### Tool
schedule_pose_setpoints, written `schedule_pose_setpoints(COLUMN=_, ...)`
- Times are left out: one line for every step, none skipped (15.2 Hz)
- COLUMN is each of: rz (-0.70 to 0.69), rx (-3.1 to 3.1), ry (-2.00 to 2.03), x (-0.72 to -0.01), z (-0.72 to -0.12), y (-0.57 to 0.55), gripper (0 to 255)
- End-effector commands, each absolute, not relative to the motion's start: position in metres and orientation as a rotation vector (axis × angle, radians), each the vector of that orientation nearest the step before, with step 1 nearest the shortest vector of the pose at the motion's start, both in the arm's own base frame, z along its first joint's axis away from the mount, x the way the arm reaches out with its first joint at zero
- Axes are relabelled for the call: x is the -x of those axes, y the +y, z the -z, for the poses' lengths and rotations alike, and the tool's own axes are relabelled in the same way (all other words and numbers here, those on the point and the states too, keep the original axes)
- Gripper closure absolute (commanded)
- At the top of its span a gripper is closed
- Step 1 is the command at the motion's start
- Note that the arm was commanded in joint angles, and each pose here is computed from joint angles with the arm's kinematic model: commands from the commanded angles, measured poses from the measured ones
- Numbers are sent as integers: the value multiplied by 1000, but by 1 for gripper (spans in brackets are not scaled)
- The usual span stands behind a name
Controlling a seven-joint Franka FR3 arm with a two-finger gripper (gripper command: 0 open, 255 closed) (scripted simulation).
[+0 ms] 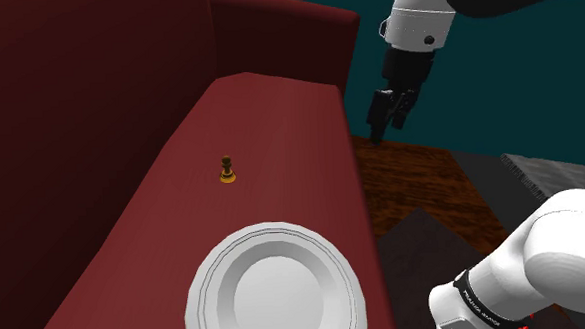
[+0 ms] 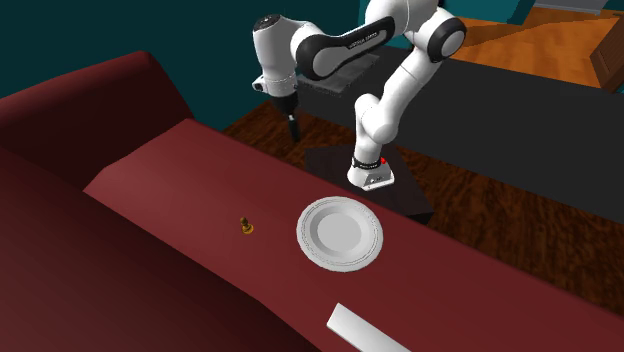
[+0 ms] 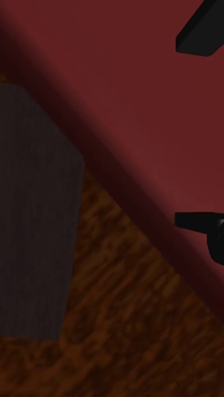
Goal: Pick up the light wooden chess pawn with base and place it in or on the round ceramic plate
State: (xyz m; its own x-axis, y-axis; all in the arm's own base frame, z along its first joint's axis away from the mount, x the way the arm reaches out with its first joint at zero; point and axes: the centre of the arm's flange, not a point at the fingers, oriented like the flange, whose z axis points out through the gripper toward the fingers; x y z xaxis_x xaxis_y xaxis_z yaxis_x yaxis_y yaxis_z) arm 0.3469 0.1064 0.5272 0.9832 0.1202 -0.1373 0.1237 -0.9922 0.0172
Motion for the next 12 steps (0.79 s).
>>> schedule_pose_setpoints(rz=199, rx=-3105, ry=189, x=-363, z=-524, y=132, gripper=0)
schedule_pose_setpoints(rz=192, rx=-3106, ry=189, x=-369, z=-521, y=142, gripper=0)
schedule_pose_setpoints(rz=185, rx=-3106, ry=189, x=-375, z=-519, y=153, gripper=0)
schedule_pose_setpoints(rz=179, rx=-3107, ry=189, x=-382, z=-516, y=164, gripper=0)
schedule_pose_setpoints(rz=172, rx=-3107, ry=188, x=-388, z=-514, y=175, gripper=0)
schedule_pose_setpoints(rz=166, rx=-3108, ry=188, x=-395, z=-511, y=186, gripper=0)
schedule_pose_setpoints(rz=159, rx=-3108, ry=188, x=-401, z=-509, y=196, gripper=0)
schedule_pose_setpoints(rz=152, rx=-3108, ry=187, x=-408, z=-507, y=207, gripper=0)
schedule_pose_setpoints(rz=146, rx=-3109, ry=187, x=-414, z=-505, y=218, gripper=0)
schedule_pose_setpoints(rz=139, rx=-3109, ry=187, x=-421, z=-502, y=229, gripper=0)
schedule_pose_setpoints(rz=133, rx=-3110, ry=187, x=-427, z=-500, y=240, gripper=0)
schedule_pose_setpoints(rz=126, rx=-3110, ry=186, x=-434, z=-498, y=250, gripper=0)
